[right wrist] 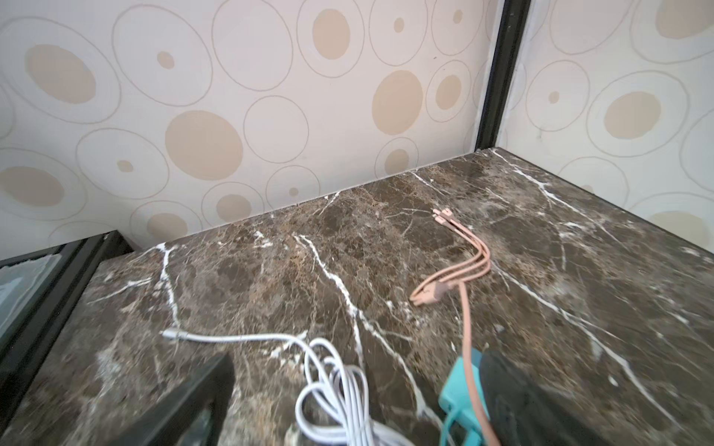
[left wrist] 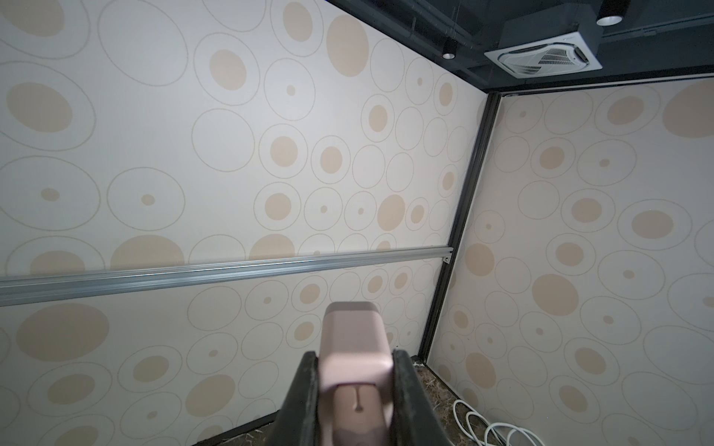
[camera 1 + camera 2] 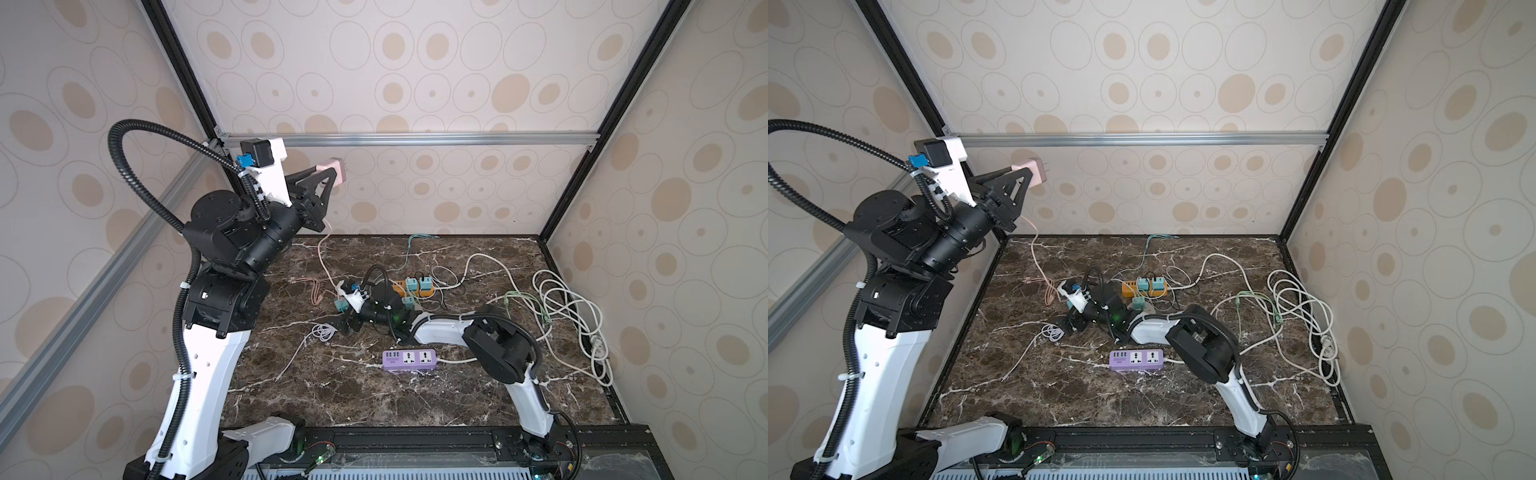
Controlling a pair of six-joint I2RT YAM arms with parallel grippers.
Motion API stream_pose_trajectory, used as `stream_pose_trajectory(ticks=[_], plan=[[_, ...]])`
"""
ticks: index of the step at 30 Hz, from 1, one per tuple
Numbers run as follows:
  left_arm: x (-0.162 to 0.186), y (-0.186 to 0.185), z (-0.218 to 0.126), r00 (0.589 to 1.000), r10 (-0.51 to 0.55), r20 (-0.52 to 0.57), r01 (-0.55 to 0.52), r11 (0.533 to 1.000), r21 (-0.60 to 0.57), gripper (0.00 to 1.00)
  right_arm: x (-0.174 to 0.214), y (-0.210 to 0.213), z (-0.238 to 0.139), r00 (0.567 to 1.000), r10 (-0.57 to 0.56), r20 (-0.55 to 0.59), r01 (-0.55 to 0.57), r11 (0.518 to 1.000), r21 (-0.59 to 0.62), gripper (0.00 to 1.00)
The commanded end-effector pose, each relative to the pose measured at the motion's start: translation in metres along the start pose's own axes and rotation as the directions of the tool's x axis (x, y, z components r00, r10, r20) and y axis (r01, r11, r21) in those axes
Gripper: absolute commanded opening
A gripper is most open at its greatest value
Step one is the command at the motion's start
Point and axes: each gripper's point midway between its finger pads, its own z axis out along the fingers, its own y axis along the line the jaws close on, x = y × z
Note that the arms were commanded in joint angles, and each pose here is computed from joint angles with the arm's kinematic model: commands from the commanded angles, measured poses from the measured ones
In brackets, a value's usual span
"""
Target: Insert the plug
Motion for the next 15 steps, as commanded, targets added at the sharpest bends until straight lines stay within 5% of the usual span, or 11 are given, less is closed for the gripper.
stream_pose_trajectory(ticks=[1, 6, 15], plan=[[-0.027, -0.005, -0.011, 0.997, 0.051, 0.06, -0.05, 0.999, -0.005, 0.0, -0.016, -0.011, 0.02, 0.992, 0.044, 0.114, -0.052, 0.997, 0.063, 0.99], [-0.025, -0.003, -0.013, 0.997, 0.056, 0.048, -0.055, 0.998, -0.017, 0.0, -0.013, -0.036, 0.034, 0.983, 0.07, 0.17, -0.104, 0.975, 0.195, 0.92], [-0.013, 0.001, -0.016, 0.998, 0.055, 0.028, -0.054, 0.998, -0.033, 0.0, -0.034, -0.034, 0.033, 0.963, 0.053, 0.264, -0.102, 0.979, 0.178, 0.83]])
